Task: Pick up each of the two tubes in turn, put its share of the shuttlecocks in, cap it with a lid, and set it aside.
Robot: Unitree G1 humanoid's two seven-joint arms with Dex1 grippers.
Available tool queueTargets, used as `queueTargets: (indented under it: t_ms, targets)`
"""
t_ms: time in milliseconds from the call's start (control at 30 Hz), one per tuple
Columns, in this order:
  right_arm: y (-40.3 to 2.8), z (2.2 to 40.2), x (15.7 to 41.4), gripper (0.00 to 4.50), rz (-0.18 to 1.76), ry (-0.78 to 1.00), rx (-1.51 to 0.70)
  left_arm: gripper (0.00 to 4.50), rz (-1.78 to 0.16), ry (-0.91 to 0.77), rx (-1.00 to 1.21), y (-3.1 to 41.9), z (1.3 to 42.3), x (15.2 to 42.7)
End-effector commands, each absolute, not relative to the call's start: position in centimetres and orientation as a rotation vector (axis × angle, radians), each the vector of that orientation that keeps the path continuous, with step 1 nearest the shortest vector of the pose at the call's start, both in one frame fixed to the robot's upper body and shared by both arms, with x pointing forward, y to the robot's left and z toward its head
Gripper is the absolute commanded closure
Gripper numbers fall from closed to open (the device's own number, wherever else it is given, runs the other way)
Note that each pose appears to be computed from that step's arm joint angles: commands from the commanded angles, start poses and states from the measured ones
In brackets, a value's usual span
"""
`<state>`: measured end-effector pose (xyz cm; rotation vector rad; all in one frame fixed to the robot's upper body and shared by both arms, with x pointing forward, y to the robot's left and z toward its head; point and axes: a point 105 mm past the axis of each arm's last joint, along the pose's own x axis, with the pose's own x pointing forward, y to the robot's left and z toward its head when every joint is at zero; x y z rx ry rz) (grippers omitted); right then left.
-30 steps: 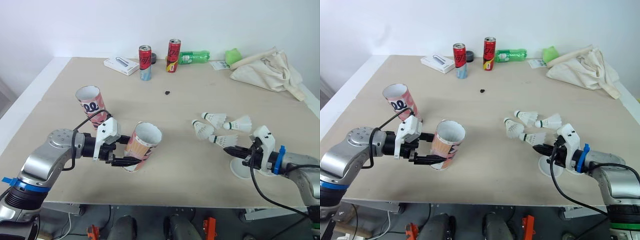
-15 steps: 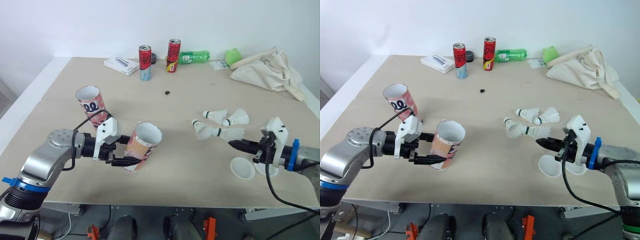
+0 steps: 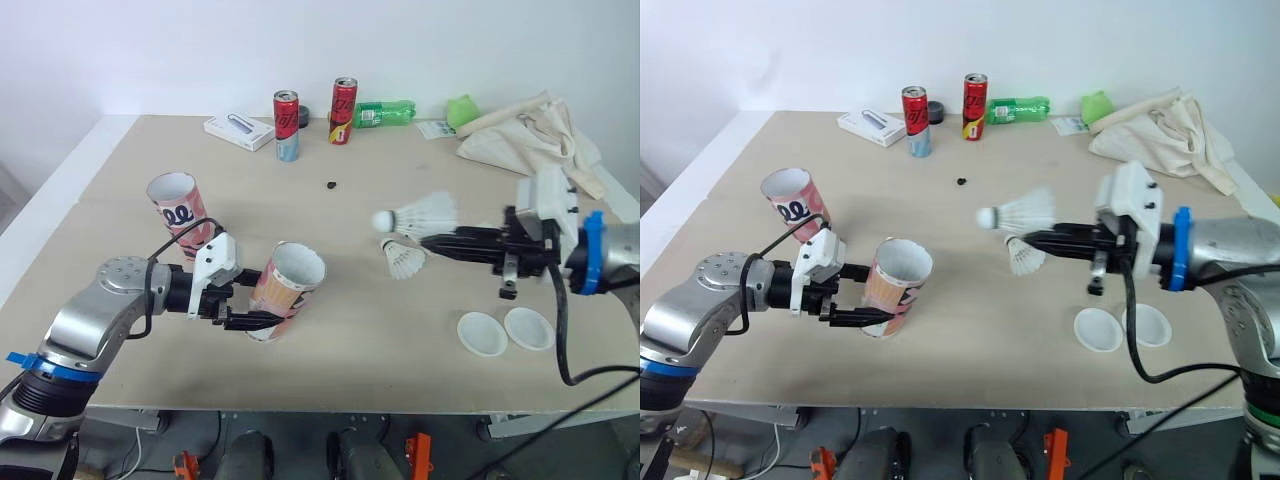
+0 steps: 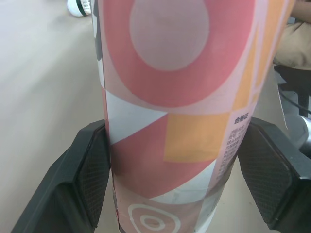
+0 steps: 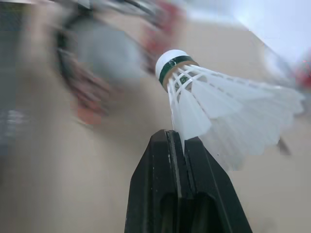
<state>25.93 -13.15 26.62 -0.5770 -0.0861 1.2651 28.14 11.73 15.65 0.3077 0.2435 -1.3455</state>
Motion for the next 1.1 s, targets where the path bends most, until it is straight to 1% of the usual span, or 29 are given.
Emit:
queueTargets:
  t_ms: [33,100,200,367,467,600,733,1100]
  targets:
    - [-10.8,27.6,24.9,4.48,1.384,-0.143,-0.654,0.98,-1.346,0.210,0.330,11.6,16.4,28.5]
    - [-9.7,27.3,24.7,4.48,1.457,-0.141,-0.715,0.98,-1.347,0.204,0.332,11.5,16.4,28.6]
    - [-9.1,26.8,24.8,4.48,1.512,-0.129,-0.782,0.98,-1.349,0.200,0.333,11.4,16.5,28.7]
    - [-8.1,25.4,26.8,4.48,1.534,-0.098,-0.916,0.98,-1.344,0.196,0.330,11.4,16.5,28.8]
    - [-7.7,25.5,27.7,4.48,1.533,-0.106,-0.958,0.98,-1.344,0.194,0.330,11.4,16.6,28.7]
    - [-7.5,25.4,28.1,4.48,1.570,-0.100,-1.028,0.98,-1.342,0.192,0.330,11.3,16.6,28.7]
    - [-7.6,26.0,29.3,4.48,1.541,-0.098,-1.094,0.98,-1.342,0.192,0.325,11.3,16.5,28.6]
    - [-5.3,25.9,28.1,4.48,1.657,-0.147,-1.138,0.98,-1.347,0.192,0.323,11.2,16.4,28.4]
